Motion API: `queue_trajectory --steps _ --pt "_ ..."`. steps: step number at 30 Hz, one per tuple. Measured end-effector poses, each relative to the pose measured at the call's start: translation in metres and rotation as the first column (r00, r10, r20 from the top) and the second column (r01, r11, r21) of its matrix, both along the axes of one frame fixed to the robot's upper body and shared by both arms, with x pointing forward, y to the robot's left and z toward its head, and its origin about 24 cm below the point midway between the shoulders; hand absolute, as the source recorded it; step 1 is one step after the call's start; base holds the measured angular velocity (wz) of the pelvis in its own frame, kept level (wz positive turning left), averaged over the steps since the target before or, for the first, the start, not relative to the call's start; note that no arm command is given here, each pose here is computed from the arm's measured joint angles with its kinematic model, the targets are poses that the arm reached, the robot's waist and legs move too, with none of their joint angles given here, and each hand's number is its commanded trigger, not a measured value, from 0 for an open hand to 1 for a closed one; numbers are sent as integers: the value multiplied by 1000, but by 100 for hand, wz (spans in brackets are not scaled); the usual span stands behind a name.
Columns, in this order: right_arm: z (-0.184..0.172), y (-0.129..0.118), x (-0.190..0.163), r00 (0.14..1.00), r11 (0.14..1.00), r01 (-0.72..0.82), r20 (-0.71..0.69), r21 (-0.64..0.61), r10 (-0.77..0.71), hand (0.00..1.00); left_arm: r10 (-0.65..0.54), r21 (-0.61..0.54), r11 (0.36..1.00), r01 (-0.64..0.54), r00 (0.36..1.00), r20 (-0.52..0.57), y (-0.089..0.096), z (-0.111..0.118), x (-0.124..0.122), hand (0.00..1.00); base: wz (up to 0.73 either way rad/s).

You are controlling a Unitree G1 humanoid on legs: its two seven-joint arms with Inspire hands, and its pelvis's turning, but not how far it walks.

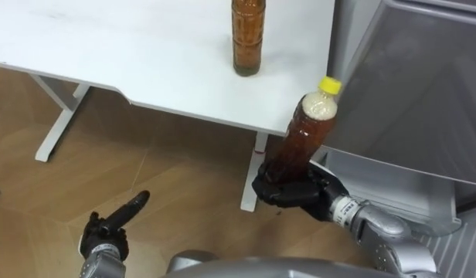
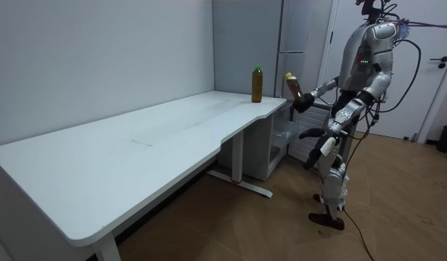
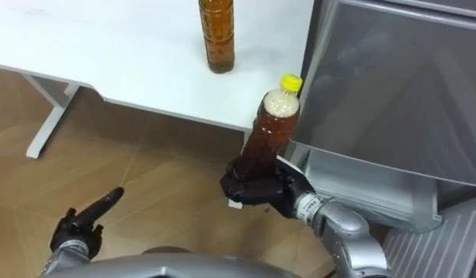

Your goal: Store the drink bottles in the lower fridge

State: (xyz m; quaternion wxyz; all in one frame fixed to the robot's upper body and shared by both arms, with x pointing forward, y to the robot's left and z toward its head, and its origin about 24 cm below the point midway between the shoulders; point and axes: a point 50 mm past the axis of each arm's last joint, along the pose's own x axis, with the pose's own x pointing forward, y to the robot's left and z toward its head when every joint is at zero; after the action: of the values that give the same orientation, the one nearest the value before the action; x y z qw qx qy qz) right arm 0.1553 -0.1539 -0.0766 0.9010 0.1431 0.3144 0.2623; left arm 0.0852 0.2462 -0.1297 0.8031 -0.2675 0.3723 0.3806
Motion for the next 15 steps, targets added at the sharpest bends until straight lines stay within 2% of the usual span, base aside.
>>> queue_trajectory --steps 10,15 --pt "-2 -2 1 999 999 38 -7 -33 -39 100 -172 94 980 178 983 -64 -6 0 2 0 -1" --pt "-11 -10 -4 993 989 103 -51 -105 -109 100 -219 96 967 238 960 -173 -6 -11 -10 0 0"
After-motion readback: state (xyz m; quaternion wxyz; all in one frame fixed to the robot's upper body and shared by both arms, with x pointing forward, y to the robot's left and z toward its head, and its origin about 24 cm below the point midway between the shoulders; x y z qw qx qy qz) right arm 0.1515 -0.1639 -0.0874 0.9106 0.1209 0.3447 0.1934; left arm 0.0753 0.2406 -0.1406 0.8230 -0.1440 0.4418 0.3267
